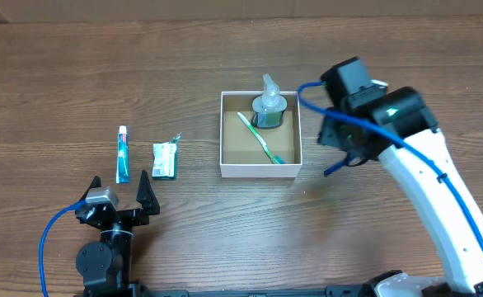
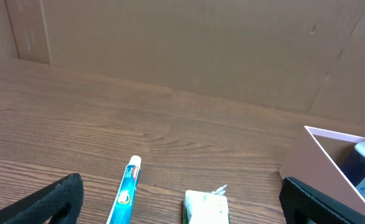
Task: Pack container
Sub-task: 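Open the right gripper and withdraw right toward the blue razor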
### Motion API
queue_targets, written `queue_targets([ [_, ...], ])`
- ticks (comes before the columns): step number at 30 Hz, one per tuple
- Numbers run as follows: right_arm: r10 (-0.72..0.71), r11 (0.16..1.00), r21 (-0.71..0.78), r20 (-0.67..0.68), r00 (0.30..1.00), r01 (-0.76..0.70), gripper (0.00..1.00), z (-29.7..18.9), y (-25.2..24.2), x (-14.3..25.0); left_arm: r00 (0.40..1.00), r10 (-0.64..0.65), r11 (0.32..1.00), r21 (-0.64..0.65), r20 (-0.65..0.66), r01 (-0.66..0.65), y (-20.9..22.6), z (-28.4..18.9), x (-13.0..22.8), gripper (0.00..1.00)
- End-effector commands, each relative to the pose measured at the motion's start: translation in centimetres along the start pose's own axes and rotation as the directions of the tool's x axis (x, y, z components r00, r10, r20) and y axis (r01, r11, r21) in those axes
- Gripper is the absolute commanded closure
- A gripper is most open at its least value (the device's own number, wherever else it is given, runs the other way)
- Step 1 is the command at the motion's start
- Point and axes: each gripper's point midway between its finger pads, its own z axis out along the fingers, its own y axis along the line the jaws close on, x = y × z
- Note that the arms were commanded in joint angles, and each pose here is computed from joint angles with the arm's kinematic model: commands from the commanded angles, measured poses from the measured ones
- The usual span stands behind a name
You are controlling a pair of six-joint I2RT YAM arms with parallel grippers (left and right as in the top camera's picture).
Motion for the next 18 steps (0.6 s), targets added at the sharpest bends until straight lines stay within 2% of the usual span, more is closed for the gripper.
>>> queue_targets([
  [1,0.194,0.977,0.093,-0.041,0.980,-0.190,0.28,3.3,-4.3,-0.5,1.000,-0.016,1.000,0.011,0.004,0.015,-0.1,0.0,0.0,0.00],
  [4,0.294,0.956,0.049,-0.134,0.946,-0.290,0.37,7.2,-5.1,0.6,1.000,-0.016,1.000,0.011,0.004,0.015,-0.1,0.0,0.0,0.00],
  [7,0.325,0.940,-0.027,-0.219,0.920,-0.339,0.46,9.9,-4.1,2.1,1.000,-0.016,1.000,0.011,0.004,0.015,-0.1,0.0,0.0,0.00],
  [10,0.416,0.901,-0.029,-0.228,0.880,-0.433,0.47,12.7,-3.6,3.4,1.000,-0.016,1.000,0.011,0.004,0.015,-0.1,0.0,0.0,0.00],
  [13,0.416,0.895,-0.066,-0.231,0.880,-0.441,0.49,14.0,-2.6,4.0,1.000,-0.016,1.000,0.011,0.004,0.015,-0.1,0.0,0.0,0.00],
  [18,0.500,0.856,-0.014,-0.234,0.834,-0.517,0.49,15.0,-2.9,5.2,1.000,-0.016,1.000,0.011,0.004,0.015,-0.1,0.0,0.0,0.00],
])
